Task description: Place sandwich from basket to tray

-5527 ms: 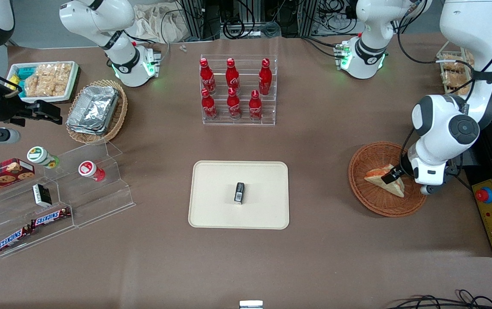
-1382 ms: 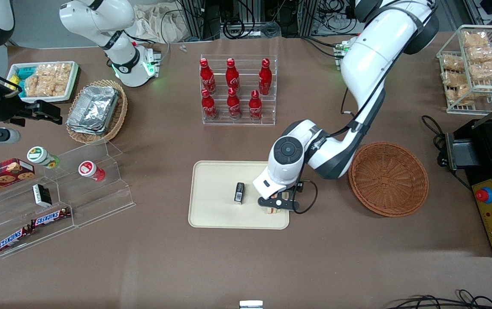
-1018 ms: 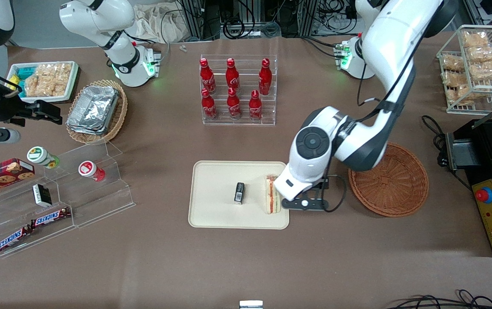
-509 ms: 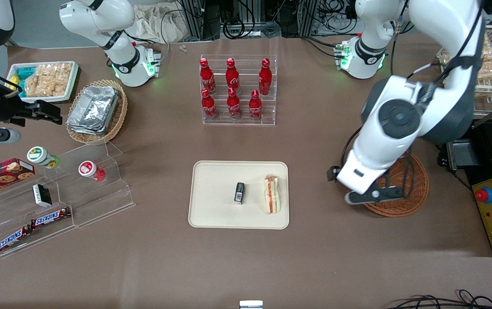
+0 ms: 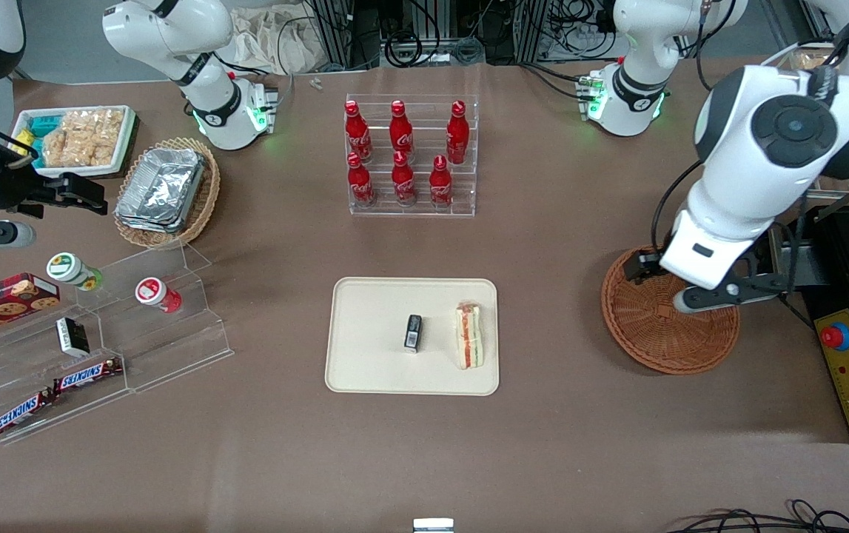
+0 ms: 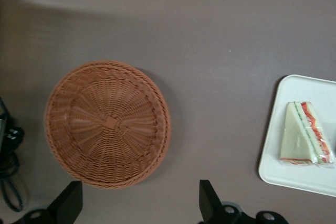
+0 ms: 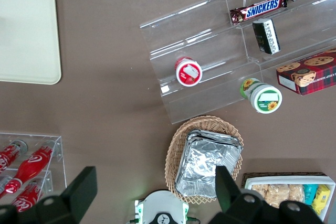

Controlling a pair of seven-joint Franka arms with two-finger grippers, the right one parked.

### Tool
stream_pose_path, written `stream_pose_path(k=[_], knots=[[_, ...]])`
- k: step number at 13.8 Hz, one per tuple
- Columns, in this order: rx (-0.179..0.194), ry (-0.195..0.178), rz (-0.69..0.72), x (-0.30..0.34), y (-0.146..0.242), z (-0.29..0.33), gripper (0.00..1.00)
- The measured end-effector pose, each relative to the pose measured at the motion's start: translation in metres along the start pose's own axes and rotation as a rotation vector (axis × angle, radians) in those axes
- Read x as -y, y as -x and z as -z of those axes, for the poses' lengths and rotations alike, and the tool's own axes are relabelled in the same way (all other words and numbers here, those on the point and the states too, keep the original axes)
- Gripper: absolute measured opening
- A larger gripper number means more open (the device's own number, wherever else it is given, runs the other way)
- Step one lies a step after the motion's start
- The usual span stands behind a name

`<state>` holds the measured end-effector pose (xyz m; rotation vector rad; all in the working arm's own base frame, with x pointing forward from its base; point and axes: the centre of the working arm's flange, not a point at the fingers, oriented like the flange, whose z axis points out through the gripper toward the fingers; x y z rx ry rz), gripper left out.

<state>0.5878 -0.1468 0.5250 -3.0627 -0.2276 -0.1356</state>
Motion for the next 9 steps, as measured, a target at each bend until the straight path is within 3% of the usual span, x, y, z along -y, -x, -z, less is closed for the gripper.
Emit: stream_pose_path(k=[2,6,9], knots=[[0.017,0.031,-0.006,0.041,-0.005,0.010,1.00],[0.049,0.029,0.001,0.126,-0.013,0.018,1.00],[0.053,0.035,0.056,0.169,-0.024,0.026,1.00]])
